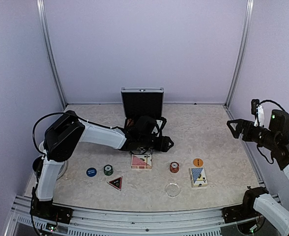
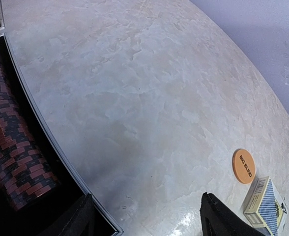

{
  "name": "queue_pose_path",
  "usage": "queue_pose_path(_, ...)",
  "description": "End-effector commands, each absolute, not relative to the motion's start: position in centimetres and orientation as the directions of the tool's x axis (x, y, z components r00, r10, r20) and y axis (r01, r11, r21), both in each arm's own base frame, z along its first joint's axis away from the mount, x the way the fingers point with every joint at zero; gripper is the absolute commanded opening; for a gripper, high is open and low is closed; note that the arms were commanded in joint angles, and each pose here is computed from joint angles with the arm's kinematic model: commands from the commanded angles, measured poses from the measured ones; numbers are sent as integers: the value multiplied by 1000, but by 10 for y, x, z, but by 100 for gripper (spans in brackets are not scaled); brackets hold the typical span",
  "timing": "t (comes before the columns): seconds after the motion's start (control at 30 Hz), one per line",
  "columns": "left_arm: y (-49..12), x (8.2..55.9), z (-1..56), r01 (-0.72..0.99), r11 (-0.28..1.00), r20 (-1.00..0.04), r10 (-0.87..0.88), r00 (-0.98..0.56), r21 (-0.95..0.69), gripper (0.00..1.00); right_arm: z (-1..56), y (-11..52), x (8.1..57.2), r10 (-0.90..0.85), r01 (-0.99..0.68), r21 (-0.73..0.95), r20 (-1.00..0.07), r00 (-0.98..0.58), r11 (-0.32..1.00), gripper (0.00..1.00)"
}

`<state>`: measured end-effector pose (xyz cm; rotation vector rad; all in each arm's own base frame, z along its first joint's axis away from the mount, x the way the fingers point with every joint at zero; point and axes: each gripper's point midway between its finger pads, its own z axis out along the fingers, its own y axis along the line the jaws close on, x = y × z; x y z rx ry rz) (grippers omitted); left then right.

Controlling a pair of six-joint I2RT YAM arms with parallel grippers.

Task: Pack up texas hold em set
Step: Position the chip case at the center of the board.

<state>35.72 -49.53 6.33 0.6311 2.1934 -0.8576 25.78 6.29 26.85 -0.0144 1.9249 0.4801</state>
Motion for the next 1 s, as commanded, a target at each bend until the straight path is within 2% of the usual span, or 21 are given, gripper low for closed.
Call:
queue_pose_path(0.0,-501,286,18,621,629,-578,314,-753,-467,73,267,60,257,215,-223,323,-891,-400,920,99)
queue_pose_path(0.37,-516,264,24,579,634,-554,271,-787,-513,73,268,60,257,212,-223,320,-891,-401,921,99)
queue_pose_path(0.67,-522,264,32,560,650,-564,236,-791,-514,74,268,60,257,208,-224,317,-891,-402,922,99)
queue_pose_path(0.83,-509,275,38,538,711,-593,211,-777,-453,78,267,60,256,207,-224,316,-891,-403,922,99)
queue_pose_path(0.97,-496,286,62,522,749,-642,171,-747,-408,86,265,60,256,208,-221,316,-890,-405,922,99)
